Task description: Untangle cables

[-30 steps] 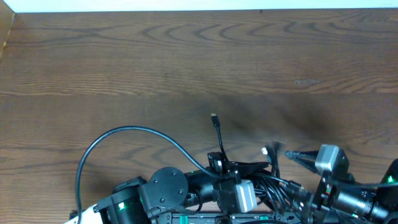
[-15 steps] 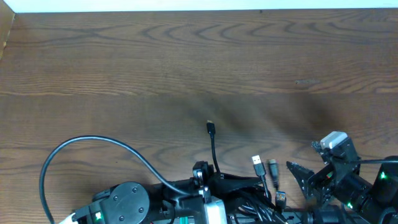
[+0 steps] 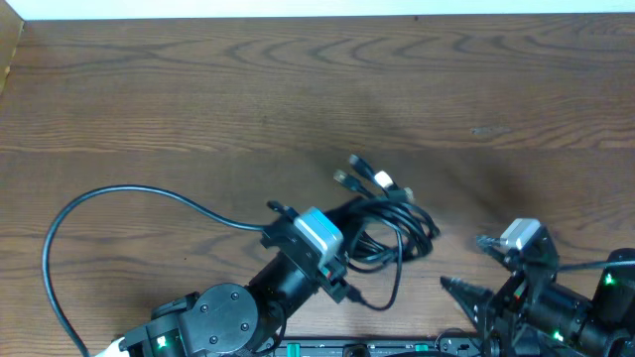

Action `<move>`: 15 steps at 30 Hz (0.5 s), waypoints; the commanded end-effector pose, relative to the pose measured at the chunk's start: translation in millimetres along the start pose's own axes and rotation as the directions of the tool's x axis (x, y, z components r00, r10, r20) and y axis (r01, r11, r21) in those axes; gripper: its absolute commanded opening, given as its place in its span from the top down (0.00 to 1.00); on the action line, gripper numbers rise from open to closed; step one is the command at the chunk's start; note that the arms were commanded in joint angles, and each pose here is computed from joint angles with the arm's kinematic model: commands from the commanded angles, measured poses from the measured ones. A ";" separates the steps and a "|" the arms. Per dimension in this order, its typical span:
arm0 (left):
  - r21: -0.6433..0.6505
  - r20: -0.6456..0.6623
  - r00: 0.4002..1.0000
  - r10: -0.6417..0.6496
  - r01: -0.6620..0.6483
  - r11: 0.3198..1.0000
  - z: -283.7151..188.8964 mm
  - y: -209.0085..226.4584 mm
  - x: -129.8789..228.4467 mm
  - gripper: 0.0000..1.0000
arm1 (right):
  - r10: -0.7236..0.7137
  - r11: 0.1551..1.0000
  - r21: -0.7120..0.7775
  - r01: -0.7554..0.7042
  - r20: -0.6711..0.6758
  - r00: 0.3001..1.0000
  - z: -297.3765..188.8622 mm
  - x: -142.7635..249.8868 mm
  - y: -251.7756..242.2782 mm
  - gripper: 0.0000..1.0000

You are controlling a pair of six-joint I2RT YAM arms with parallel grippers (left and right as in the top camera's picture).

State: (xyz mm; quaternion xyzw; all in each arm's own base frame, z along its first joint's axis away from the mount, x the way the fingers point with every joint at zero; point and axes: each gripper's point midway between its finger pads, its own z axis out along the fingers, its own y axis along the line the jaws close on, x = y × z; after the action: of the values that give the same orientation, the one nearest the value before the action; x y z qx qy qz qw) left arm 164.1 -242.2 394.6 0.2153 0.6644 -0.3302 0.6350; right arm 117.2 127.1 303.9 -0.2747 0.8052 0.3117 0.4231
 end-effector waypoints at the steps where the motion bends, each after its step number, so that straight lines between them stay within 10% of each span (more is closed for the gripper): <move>1: -0.109 0.061 0.994 -0.087 0.093 0.990 -3.8 18.9 -18.8 0.93 | -0.089 0.970 -0.219 0.102 0.072 0.993 -3.2 -8.5 37.0 0.24; 15: -0.153 0.038 0.974 -0.224 0.227 0.962 11.9 20.1 -1.6 0.93 | -0.219 0.942 -0.210 0.261 0.203 0.954 -6.8 -38.3 39.5 0.46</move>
State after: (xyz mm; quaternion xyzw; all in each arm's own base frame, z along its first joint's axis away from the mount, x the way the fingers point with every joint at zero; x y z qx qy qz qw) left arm 186.0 -243.0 375.7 0.1222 0.7097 -0.3254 0.6128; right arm 101.8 154.4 348.4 -0.3903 0.6853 0.3721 0.4895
